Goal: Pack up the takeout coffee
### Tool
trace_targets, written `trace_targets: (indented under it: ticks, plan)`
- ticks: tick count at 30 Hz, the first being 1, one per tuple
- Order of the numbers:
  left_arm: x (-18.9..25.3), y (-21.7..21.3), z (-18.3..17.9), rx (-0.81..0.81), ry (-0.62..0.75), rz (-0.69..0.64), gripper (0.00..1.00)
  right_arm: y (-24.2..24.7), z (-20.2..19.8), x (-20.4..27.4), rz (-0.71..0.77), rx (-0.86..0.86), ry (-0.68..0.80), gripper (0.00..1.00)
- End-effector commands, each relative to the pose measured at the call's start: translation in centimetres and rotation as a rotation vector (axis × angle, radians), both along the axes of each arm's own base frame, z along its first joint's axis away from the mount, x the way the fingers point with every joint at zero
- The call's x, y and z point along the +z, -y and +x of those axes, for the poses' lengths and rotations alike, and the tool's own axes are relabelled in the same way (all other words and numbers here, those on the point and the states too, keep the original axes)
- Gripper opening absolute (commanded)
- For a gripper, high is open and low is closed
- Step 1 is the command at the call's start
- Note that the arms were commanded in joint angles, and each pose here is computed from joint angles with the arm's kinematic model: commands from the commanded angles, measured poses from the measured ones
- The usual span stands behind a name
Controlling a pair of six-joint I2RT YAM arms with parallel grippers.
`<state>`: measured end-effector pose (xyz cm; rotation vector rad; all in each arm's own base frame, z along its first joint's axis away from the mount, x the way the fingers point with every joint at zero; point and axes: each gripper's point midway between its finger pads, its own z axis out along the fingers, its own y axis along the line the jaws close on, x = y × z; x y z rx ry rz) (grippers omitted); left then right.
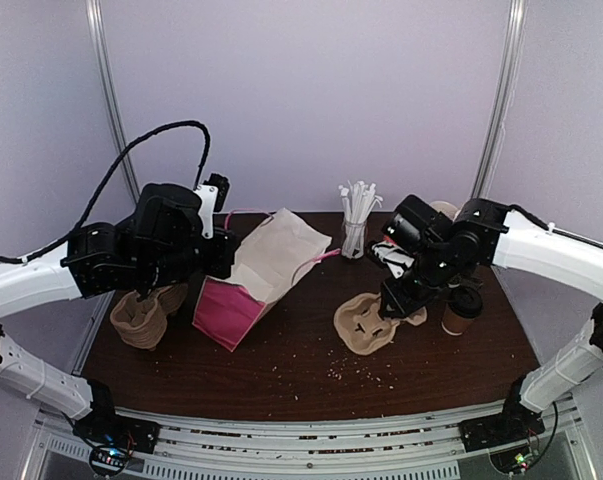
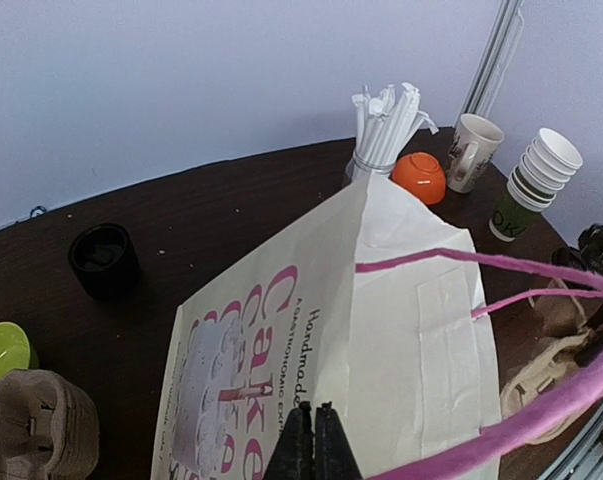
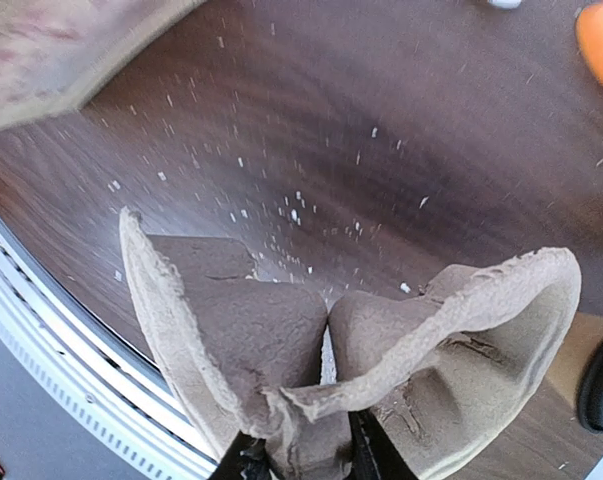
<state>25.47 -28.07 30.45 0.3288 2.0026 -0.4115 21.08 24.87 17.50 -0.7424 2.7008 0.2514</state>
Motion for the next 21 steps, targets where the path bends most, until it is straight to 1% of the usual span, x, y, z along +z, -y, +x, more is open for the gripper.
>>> trace_targets:
  ticks: [1, 9, 15, 17, 21]
  plan:
    - [0.9, 1.8, 0.0, -0.054, -0.023, -0.053, 0.0, 1.9, 0.5, 5.1, -0.001, -0.037, 0.116, 0.24]
    - [1.4, 4.4, -0.4, -0.134, -0.08, -0.088, 0.0, 4.1, 2.4, 13.2, -0.003, -0.097, 0.304, 0.24]
    - [1.2, 4.8, -0.7, -0.153, -0.112, -0.097, 0.0, 4.5, 3.5, 18.9, 0.064, -0.123, 0.427, 0.24]
    - [0.9, 5.3, -1.0, -0.172, -0.136, -0.11, 0.0, 3.9, 3.5, 20.0, 0.104, -0.111, 0.436, 0.24]
    - [1.2, 6.9, -1.7, -0.232, -0.171, -0.166, 0.0, 1.6, 3.0, 20.2, 0.184, -0.045, 0.395, 0.24]
